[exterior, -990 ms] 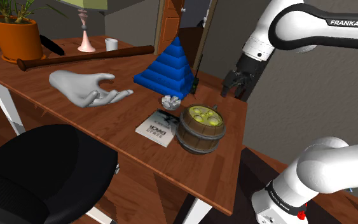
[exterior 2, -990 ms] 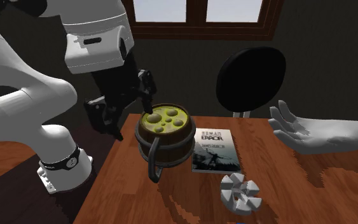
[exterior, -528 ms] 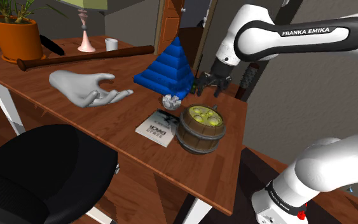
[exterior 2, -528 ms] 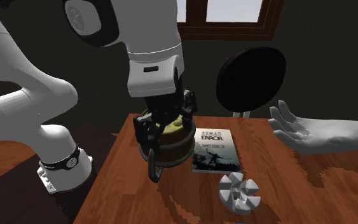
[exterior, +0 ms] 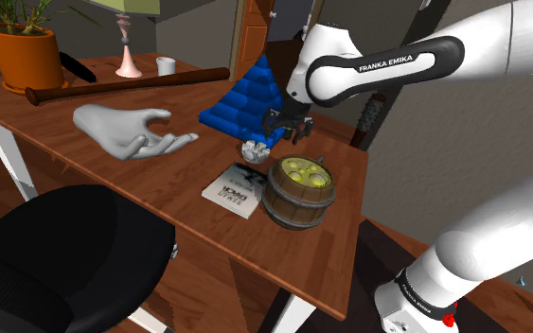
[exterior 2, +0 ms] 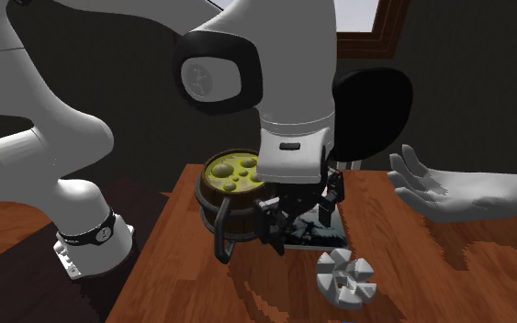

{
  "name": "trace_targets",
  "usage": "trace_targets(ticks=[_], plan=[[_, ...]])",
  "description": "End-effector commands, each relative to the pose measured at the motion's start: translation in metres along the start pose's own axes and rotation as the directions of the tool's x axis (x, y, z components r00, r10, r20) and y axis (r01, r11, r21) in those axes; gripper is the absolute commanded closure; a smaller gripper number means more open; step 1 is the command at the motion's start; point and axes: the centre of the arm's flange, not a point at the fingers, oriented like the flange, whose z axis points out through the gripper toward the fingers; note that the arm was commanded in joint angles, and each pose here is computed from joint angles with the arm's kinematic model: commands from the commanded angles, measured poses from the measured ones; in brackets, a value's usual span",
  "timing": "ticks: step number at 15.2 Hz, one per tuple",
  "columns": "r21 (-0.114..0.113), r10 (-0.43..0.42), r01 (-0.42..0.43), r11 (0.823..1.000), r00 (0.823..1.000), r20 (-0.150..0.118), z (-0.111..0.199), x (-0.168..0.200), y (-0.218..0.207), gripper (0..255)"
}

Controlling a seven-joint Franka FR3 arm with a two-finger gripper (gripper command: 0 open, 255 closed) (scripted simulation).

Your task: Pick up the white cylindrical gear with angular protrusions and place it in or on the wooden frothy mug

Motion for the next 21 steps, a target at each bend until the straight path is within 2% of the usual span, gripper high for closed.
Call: trace_targets(ticks=[1, 7, 15, 16, 21], plan=[[-0.003, 0.024, -0.024, 1.0, 1.0, -0.008, 0.011, 0.004, -0.006, 0], [-0.003, 0.024, -0.024, 1.0, 1.0, -0.008, 0.045, 0.004, -0.005, 0], [-0.003, 0.024, -0.024, 1.0, 1.0, -0.007, 0.045, 0.004, -0.005, 0], [-0.003, 0.024, -0.024, 1.0, 1.0, -0.007, 0.045, 0.004, -0.005, 255], [-0.003, 0.024, -0.024, 1.0, 1.0, -0.007, 0.045, 0.004, -0.005, 255]])
